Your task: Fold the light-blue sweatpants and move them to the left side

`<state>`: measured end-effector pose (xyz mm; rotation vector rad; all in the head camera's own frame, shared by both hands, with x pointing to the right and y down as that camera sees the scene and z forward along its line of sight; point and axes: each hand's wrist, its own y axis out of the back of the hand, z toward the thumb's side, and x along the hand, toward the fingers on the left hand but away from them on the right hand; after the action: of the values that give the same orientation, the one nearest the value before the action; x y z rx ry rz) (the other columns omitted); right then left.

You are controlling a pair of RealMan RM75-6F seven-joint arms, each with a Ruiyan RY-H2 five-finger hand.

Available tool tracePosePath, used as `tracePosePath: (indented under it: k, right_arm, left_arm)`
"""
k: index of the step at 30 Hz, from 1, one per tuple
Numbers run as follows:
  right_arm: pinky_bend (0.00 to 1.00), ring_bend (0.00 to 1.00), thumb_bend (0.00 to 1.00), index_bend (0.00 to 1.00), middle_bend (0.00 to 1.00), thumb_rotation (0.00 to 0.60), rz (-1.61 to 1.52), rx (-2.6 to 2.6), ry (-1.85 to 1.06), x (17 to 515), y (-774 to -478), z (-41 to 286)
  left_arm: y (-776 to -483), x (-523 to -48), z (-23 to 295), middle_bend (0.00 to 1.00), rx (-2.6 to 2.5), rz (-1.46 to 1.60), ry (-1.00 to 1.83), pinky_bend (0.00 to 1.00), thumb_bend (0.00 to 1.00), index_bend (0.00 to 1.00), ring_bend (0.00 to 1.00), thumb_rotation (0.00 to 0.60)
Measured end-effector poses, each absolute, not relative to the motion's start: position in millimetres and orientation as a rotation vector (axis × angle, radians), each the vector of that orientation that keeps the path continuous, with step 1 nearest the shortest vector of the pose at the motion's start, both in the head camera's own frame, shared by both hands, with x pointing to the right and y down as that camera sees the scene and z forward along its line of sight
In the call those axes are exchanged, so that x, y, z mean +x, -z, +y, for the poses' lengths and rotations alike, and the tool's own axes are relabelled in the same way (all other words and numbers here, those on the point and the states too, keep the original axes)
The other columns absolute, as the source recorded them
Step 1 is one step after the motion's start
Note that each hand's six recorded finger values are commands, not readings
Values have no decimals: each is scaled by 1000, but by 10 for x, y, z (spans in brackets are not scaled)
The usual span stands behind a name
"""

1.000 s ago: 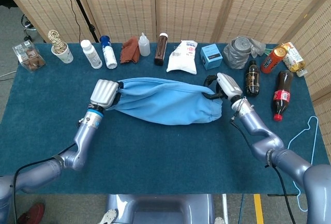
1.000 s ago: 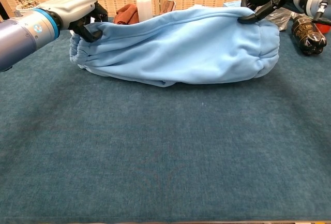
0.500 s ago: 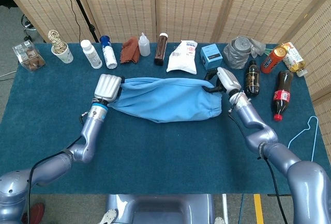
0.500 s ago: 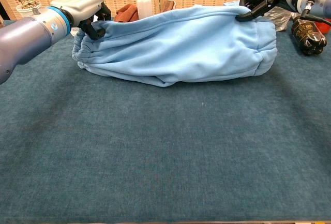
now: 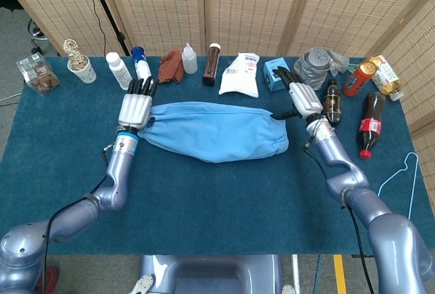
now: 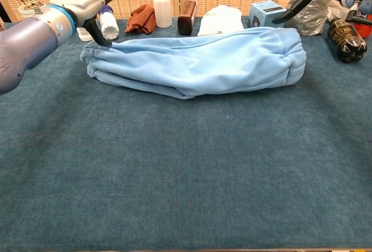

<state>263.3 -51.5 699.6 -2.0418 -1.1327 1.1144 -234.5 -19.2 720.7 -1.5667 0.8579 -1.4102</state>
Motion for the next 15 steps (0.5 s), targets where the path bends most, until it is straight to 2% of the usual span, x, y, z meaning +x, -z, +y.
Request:
tracePosePath:
  k: [8, 15]
  right_arm:
    - [0, 0, 0, 0, 0, 600, -1085, -1856, -985, 2677, -6658, -502]
    - [0, 0, 0, 0, 0, 600, -967, -1782, -945, 2804, -6444, -163]
  left_arm:
    - [-6962, -2419, -225, 0, -1581, 923, 1344, 0, 0, 0, 0, 600]
    - [-6730, -2562, -42, 0, -1639, 927, 1309, 0, 0, 0, 0, 600]
